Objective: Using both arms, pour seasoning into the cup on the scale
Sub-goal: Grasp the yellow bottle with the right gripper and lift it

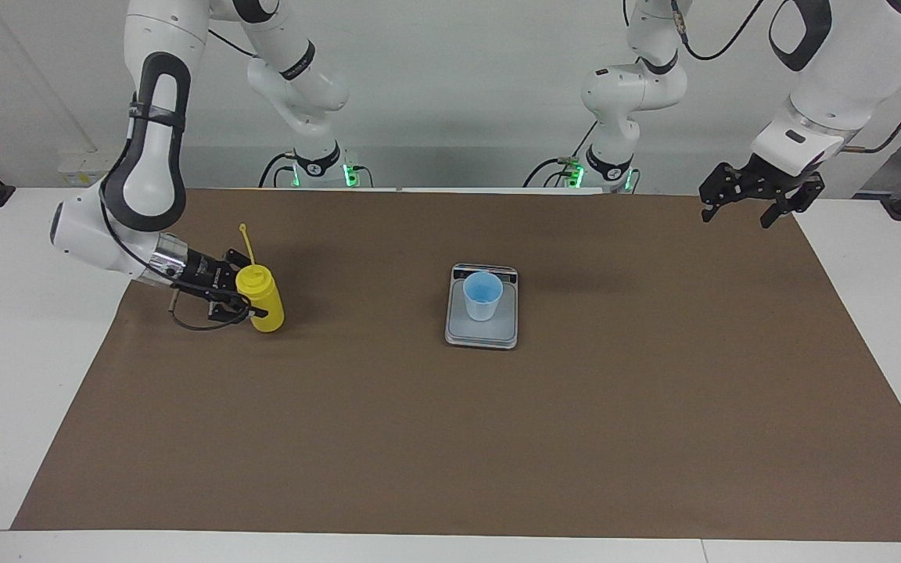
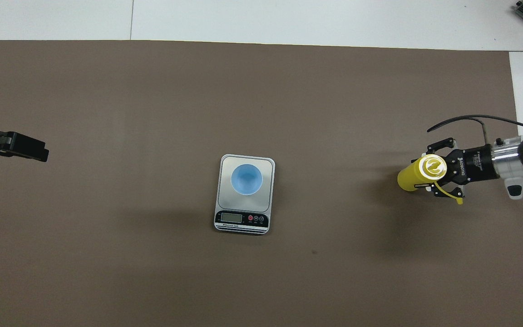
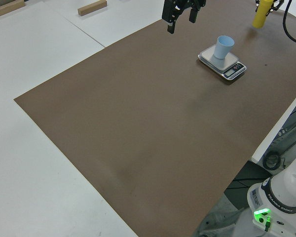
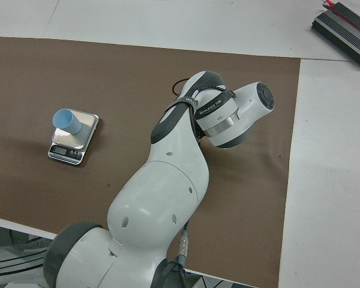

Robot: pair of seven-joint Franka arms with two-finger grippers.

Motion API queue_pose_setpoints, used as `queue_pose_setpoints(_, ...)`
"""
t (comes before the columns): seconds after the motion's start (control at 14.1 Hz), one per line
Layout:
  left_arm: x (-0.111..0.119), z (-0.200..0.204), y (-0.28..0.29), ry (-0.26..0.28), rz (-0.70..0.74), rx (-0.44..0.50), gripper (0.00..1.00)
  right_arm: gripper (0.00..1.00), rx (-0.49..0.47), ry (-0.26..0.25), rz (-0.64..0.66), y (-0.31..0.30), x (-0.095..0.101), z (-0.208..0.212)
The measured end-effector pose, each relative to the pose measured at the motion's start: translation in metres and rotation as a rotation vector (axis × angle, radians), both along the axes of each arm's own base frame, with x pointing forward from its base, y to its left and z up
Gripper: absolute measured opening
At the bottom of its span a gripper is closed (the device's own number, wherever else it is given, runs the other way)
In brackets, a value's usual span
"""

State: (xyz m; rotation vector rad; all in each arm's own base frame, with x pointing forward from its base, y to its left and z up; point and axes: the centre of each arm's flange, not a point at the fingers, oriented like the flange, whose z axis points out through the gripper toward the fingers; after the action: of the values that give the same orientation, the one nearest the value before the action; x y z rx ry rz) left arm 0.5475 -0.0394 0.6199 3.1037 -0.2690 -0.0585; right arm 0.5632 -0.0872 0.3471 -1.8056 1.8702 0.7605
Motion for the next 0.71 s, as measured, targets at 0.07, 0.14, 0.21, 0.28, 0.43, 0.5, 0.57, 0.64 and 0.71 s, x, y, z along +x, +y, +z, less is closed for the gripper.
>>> queue_pose_setpoints(0.07, 0.000, 0.000, 0.000, 0.000, 0.000, 0.000, 1.00, 0.62, -0.034, 0.004, 0.001, 0.016, 0.007, 0.011)
queue_pose_setpoints(0.14, 0.000, 0.000, 0.000, 0.000, 0.000, 0.000, 1.00, 0.59, -0.091, 0.007, 0.013, 0.036, 0.014, 0.023)
queue_pose_setpoints(0.21, 0.000, 0.000, 0.000, 0.000, 0.000, 0.000, 1.00, 0.55, -0.153, 0.002, 0.024, 0.056, 0.021, 0.034)
queue_pose_setpoints(0.28, 0.000, 0.000, 0.000, 0.000, 0.000, 0.000, 1.00, 0.55, -0.212, -0.004, 0.026, 0.077, 0.029, 0.045)
queue_pose_setpoints(0.43, 0.000, 0.000, 0.000, 0.000, 0.000, 0.000, 1.00, 0.55, -0.284, -0.016, 0.022, 0.118, 0.039, 0.062)
queue_pose_setpoints(0.5, 0.000, 0.000, 0.000, 0.000, 0.000, 0.000, 1.00, 0.55, -0.321, -0.024, 0.025, 0.137, 0.042, 0.069)
queue_pose_setpoints(0.57, 0.000, 0.000, 0.000, 0.000, 0.000, 0.000, 1.00, 0.55, -0.374, -0.034, 0.027, 0.158, 0.045, 0.076)
queue_pose_setpoints(0.64, 0.000, 0.000, 0.000, 0.000, 0.000, 0.000, 1.00, 0.55, -0.432, -0.049, 0.032, 0.181, 0.047, 0.082)
queue_pose_setpoints(0.71, 0.000, 0.000, 0.000, 0.000, 0.000, 0.000, 1.00, 0.55, -0.486, -0.069, 0.042, 0.208, 0.047, 0.087)
